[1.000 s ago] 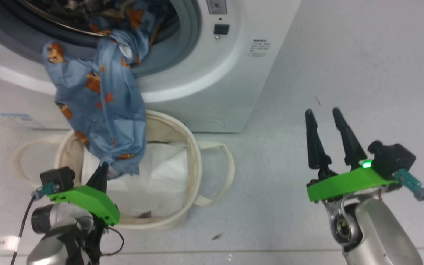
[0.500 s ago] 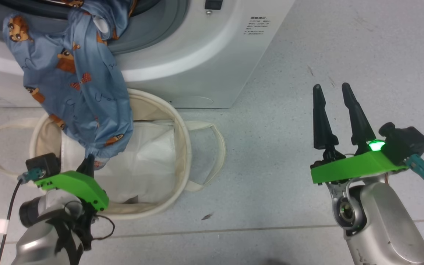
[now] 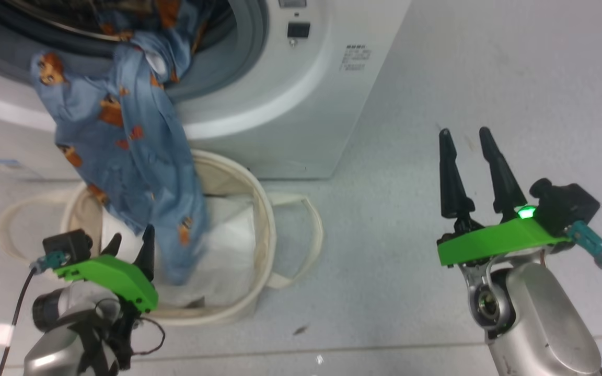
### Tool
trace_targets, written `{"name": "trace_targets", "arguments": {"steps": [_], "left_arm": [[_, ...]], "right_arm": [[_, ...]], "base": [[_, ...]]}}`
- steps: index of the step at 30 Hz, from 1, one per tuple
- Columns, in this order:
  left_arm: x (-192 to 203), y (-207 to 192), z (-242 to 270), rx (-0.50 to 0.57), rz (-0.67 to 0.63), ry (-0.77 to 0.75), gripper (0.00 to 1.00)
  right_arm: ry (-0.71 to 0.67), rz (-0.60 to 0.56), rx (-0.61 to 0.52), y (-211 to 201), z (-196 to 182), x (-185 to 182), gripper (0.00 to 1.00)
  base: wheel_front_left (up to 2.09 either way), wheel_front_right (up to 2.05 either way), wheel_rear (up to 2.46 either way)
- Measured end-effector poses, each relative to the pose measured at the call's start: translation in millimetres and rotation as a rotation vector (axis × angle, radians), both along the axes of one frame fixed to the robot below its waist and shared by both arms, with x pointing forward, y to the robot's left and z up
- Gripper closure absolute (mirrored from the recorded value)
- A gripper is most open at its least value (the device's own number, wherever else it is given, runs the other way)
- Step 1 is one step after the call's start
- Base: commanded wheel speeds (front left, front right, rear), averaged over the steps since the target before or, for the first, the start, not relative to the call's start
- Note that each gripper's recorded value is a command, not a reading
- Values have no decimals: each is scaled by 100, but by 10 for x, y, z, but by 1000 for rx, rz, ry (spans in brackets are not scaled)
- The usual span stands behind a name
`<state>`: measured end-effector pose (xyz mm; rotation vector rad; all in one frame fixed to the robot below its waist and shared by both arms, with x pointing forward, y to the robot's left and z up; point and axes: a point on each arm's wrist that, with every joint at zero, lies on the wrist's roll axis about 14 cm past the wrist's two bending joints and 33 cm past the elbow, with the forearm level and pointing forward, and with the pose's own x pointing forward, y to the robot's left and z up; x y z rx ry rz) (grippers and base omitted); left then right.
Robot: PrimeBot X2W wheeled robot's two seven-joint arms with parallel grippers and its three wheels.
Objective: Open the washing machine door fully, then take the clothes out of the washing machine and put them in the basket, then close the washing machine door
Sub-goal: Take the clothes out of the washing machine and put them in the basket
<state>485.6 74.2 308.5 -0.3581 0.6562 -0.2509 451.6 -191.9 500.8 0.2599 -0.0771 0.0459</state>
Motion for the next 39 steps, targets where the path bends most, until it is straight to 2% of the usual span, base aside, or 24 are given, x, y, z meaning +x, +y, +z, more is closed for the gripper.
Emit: {"name": "trace_targets", "arguments": {"steps": [5, 11, 22, 31, 39], "left_arm": [[44, 116, 329, 14, -3, -96, 0], [306, 391, 1088, 1, 59, -318, 0], [-59, 688, 1778, 45, 119, -552, 0], [-307, 972, 2029, 89, 211, -638, 0], [-492, 1102, 1963, 134, 236, -617, 0]], "right_arm": [[-16, 6, 9, 31, 99, -130, 0], [-24, 16, 23, 81, 163, -320, 0], [-65, 52, 36, 216, 330, -611, 0], [-94, 40, 29, 171, 430, -740, 0], [-98, 28, 30, 145, 439, -773, 0]], "base": [[0, 0, 0], [0, 0, 0], [0, 0, 0], [0, 0, 0], [0, 0, 0]]}}
